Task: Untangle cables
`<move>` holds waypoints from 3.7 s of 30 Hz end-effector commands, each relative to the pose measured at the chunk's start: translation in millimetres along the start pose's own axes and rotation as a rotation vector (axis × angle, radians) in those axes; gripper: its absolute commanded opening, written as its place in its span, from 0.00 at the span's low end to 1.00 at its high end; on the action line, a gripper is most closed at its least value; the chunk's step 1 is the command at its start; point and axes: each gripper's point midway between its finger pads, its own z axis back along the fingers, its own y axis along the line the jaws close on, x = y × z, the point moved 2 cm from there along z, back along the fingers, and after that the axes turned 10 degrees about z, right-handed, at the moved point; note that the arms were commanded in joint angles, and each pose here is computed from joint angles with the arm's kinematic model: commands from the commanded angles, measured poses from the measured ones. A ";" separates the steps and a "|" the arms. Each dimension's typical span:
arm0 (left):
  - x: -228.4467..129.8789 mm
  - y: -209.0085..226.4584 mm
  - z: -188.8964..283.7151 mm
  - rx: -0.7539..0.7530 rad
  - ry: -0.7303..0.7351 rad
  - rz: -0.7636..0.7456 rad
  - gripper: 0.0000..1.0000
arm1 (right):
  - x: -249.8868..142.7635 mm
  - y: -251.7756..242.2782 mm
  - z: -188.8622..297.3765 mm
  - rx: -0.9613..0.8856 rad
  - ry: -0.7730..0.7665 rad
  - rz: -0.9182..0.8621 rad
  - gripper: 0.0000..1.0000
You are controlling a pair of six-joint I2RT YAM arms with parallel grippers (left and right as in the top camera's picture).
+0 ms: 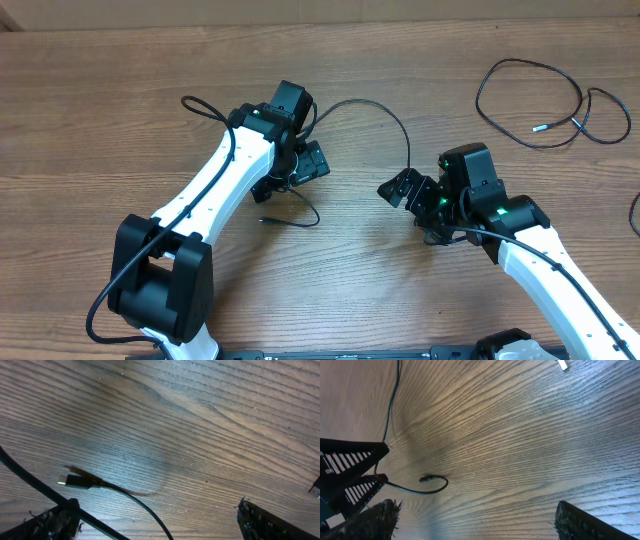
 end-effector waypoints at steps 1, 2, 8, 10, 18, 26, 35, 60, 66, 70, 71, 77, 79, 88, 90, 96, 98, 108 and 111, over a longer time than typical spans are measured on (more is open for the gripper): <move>-3.2 -1.6 -3.4 0.003 0.010 -0.032 1.00 | 0.5 5.4 4.8 0.019 -0.015 0.011 1.00; -3.3 -1.4 -3.5 0.004 0.010 -0.045 0.99 | 0.4 5.3 4.8 0.019 -0.015 0.011 1.00; 6.4 -3.8 -0.3 -0.014 -0.014 -0.269 1.00 | -4.6 -0.4 3.9 -0.007 0.009 -0.002 1.00; 14.2 -0.4 5.3 -0.007 -0.024 -0.300 1.00 | -6.5 -2.3 3.6 -0.015 0.017 -0.007 1.00; 61.9 13.2 58.0 0.001 -0.098 -0.264 0.99 | -6.4 -5.6 0.2 -0.032 0.024 -0.013 1.00; 80.5 20.6 72.8 -0.014 -0.128 -0.215 1.00 | -6.4 -5.6 0.3 -0.031 0.024 -0.013 1.00; 85.9 10.1 73.9 -0.059 -0.155 -0.218 1.00 | -6.3 -5.5 0.3 -0.031 0.024 -0.013 1.00; 19.8 37.7 39.1 0.127 0.039 0.104 1.00 | -6.3 -5.5 0.3 -0.031 0.024 -0.013 1.00; -4.7 19.9 -13.5 -0.038 0.167 0.094 0.72 | -6.3 -5.5 0.3 -0.031 0.024 -0.013 1.00; 6.1 11.2 -21.6 -0.070 0.086 0.037 0.04 | -6.3 -5.5 0.3 -0.031 0.024 -0.013 1.00; 15.3 -1.8 -17.2 -0.124 0.047 -0.006 0.04 | -6.3 -5.4 0.3 -0.031 0.023 -0.013 1.00; 78.7 -119.3 55.3 -0.638 -0.284 -0.167 0.04 | -6.3 -5.5 0.3 -0.031 0.024 -0.013 1.00; 89.1 -149.1 84.9 -0.795 -0.390 -0.185 0.04 | -6.3 -5.5 0.3 -0.031 0.024 -0.013 1.00; 51.2 -232.5 121.3 -1.108 -0.524 -0.204 0.04 | -6.3 -5.5 0.3 -0.031 0.024 -0.013 1.00; 50.9 -244.7 105.2 -1.093 -0.509 -0.212 0.04 | -6.3 -5.5 0.3 -0.031 0.024 -0.013 1.00; 48.5 -303.8 80.4 -1.175 -0.353 -0.334 0.04 | -6.3 -5.5 0.3 -0.031 0.024 -0.013 1.00; 50.9 -318.0 71.3 -1.159 -0.320 -0.352 0.04 | -6.3 -5.5 0.3 -0.031 0.024 -0.013 1.00; 61.6 -319.6 -17.9 -0.915 -0.206 -0.316 1.00 | -6.3 -5.5 0.3 -0.031 0.024 -0.013 1.00; 81.9 -297.3 -18.2 -0.824 -0.215 -0.324 1.00 | -6.3 -5.5 0.3 -0.031 0.024 -0.013 1.00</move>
